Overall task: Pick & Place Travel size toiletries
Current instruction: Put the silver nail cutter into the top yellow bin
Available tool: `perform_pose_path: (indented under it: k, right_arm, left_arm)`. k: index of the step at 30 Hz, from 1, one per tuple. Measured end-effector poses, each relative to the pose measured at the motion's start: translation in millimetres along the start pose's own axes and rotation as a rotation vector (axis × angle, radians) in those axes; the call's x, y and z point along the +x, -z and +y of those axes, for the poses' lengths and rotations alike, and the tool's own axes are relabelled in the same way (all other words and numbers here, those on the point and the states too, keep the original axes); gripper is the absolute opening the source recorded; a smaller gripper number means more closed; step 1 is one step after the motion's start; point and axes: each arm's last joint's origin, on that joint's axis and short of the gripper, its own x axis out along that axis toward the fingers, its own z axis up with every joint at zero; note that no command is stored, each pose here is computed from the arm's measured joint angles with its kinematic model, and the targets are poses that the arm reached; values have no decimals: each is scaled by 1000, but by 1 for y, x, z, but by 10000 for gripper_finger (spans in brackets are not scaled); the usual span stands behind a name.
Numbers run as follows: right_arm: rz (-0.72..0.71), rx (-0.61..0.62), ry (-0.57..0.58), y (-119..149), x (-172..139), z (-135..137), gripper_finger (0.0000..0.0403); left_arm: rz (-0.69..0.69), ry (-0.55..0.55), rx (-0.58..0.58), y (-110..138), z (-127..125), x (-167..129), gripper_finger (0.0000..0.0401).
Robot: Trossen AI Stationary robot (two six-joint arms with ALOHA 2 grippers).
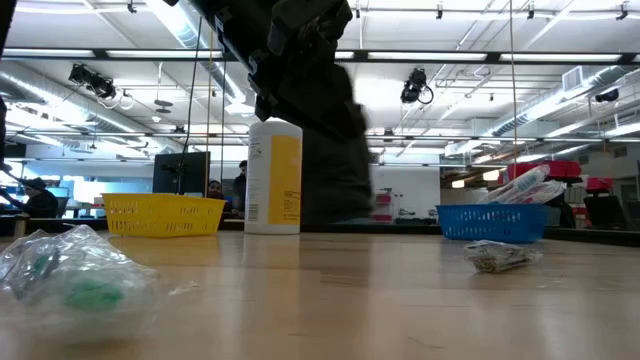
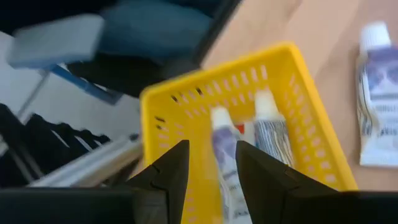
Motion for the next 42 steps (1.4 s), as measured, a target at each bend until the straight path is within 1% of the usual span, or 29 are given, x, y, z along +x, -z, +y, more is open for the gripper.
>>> perform_pose_path:
  k: [6,8,10,13,15,17,19,22,24,26,29,31,35,36,38,40,42]
  right_arm:
    - [-149,-11,-87,-13,-16,9,126]
    - [-206,-35,-84,-17,-22,9,121]
    - [-277,-96,-50,-21,-30,9,118]
    - [-408,-225,106,-30,-40,3,114]
    - [-481,-316,252,-35,-47,-2,114]
    - [-523,-372,416,-39,-52,-8,115]
    - [-558,-369,576,-43,-56,-14,116]
    - [-585,-309,755,-46,-60,-24,116]
    - [-592,-277,827,-48,-62,-31,115]
    - [-592,-255,868,-50,-64,-37,115]
    - [-585,-226,910,-53,-66,-46,116]
    - [-584,-194,937,-54,-68,-53,119]
    - [-612,-26,941,-54,-70,-67,131]
    - [-600,8,921,-52,-69,-70,137]
    - [-545,48,840,-49,-65,-74,151]
    - [-486,73,742,-47,-58,-78,166]
    - [-445,78,670,-48,-49,-81,182]
  left_arm:
    - [-4,-8,82,0,0,0,100]
    - [-16,-28,98,-1,1,0,100]
    - [-49,-45,86,-4,2,1,100]
    - [-93,-38,53,-11,5,2,100]
    - [-109,-17,39,-14,6,3,100]
    - [-110,2,32,-16,8,4,100]
    - [-101,19,52,-16,9,5,100]
    - [-95,43,37,-18,12,6,100]
    - [-98,68,9,-20,13,7,100]
    - [-131,127,-6,-23,11,12,100]
    - [-169,221,12,-23,5,24,101]
    - [-175,259,16,-19,2,35,105]
    - [-145,283,-13,-8,-1,52,125]
    - [-132,283,-29,-5,-2,55,131]
    - [-115,286,-31,-1,-5,57,144]
    - [-114,286,-24,1,-8,56,154]
    - [-121,277,-9,1,-9,55,162]
